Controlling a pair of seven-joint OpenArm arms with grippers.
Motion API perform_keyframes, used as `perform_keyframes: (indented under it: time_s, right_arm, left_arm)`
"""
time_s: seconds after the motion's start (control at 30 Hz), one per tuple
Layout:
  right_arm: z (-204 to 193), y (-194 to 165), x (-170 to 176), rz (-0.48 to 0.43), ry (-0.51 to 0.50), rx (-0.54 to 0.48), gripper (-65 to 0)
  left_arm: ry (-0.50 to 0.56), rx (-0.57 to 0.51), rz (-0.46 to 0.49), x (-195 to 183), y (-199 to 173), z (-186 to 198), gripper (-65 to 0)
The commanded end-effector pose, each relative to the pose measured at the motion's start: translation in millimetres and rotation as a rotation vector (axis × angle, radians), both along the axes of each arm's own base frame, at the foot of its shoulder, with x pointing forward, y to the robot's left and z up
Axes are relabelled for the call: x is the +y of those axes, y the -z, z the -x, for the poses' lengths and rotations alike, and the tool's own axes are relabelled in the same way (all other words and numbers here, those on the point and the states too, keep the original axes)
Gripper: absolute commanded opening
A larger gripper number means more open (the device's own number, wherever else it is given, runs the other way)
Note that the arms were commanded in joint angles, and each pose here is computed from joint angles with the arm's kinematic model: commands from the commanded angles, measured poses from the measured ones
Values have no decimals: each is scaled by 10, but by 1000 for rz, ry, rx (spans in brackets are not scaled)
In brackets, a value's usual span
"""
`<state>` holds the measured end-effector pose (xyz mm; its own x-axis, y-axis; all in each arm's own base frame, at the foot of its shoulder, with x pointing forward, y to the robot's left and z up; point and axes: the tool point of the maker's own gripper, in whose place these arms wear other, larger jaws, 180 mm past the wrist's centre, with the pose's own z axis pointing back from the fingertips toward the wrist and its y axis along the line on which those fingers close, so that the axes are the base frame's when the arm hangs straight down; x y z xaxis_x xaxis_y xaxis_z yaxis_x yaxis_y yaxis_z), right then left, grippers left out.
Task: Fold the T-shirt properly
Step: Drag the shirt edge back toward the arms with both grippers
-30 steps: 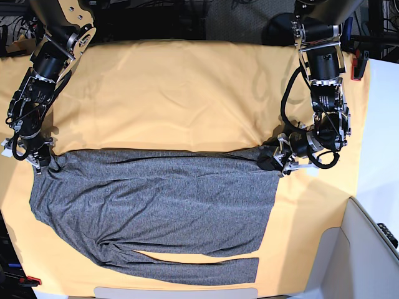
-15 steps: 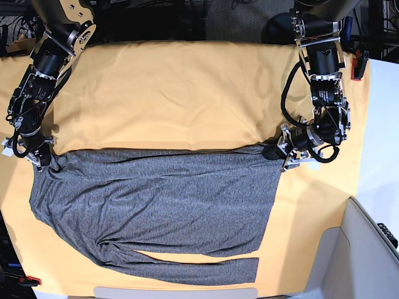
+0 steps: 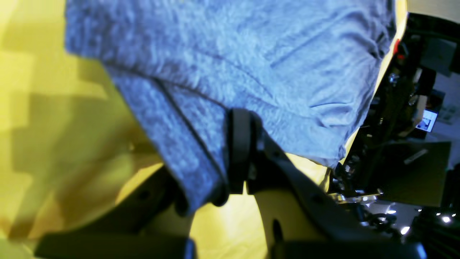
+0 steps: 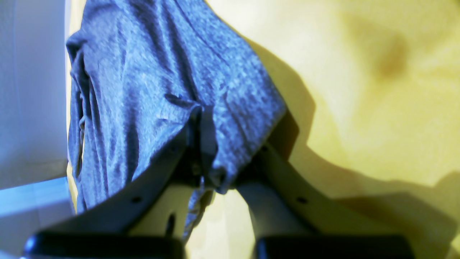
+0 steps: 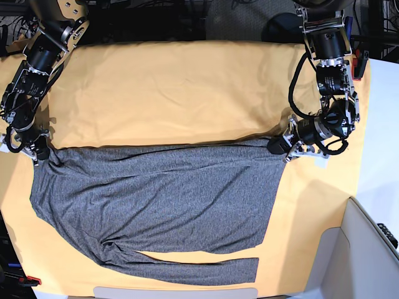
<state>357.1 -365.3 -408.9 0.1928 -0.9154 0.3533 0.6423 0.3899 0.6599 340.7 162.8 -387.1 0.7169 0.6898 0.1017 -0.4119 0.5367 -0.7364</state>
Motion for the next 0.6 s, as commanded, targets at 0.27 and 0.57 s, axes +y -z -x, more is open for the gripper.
perform_keyframes:
  time_s: [0.27,0.57]
  right_arm:
    - [584,83,-133,53,-24,131,-650]
    - [893,-100,-225,130,-103,183,-650]
  left_arm:
    - [45,-2,-90,180,-46,398,-648]
    - [84,3,-126,115,-47,730,-648]
